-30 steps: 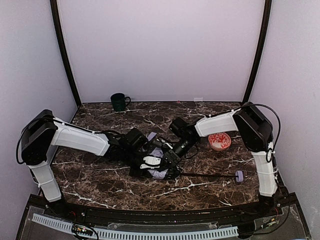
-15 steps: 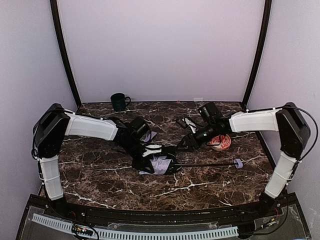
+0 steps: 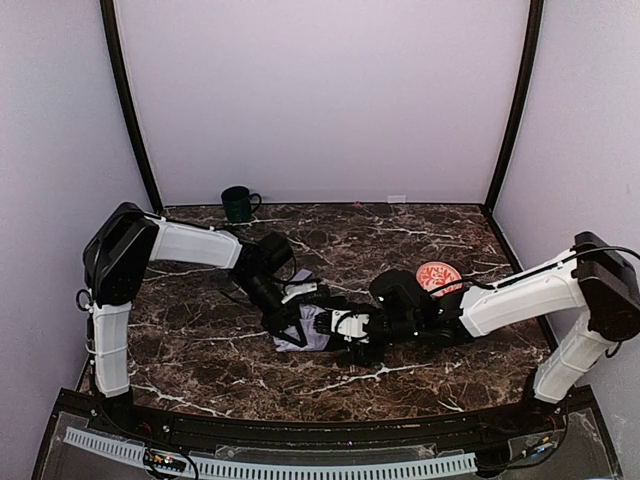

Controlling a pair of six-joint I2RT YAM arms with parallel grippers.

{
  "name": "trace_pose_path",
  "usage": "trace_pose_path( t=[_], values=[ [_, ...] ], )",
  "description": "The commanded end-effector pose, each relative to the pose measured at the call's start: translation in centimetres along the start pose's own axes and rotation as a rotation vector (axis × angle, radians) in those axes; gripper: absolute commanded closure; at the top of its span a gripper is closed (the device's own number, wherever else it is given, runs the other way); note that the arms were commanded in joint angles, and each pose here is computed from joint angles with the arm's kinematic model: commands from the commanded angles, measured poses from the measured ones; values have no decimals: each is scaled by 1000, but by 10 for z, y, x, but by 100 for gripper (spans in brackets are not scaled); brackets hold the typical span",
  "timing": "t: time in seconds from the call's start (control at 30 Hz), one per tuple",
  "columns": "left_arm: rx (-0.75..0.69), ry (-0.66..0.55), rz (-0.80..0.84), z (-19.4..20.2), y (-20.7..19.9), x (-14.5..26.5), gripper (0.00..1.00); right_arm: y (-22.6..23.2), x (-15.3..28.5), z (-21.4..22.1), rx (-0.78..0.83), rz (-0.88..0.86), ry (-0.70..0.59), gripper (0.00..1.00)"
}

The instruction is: Put away the umbrella

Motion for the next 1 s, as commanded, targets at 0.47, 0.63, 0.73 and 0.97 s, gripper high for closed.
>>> trace_pose_path(
  t=[0.47, 0.63, 0.73, 0.97],
  values=[
    [252, 232, 113, 59, 2, -29, 96, -8, -73, 12, 272, -18, 187, 52],
    [234, 133, 100, 37, 3, -12, 62, -2, -72, 26, 140, -74, 274, 74],
    [172, -3, -28, 15, 5, 19, 44, 4, -67, 37, 32, -154, 301, 79],
    [-57, -370, -341, 3, -14, 98, 1, 12, -65, 60, -185, -266, 376, 84]
  ],
)
Point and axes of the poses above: each gripper's point midway between its finger pads, its own x axis back along the fingers, its own y axis along the line the jaws close on, z = x × y, the point moved 7 cm from there along x, back along the fingers, and after that the axes turned 4 degrees about x, right-handed, at the moved point
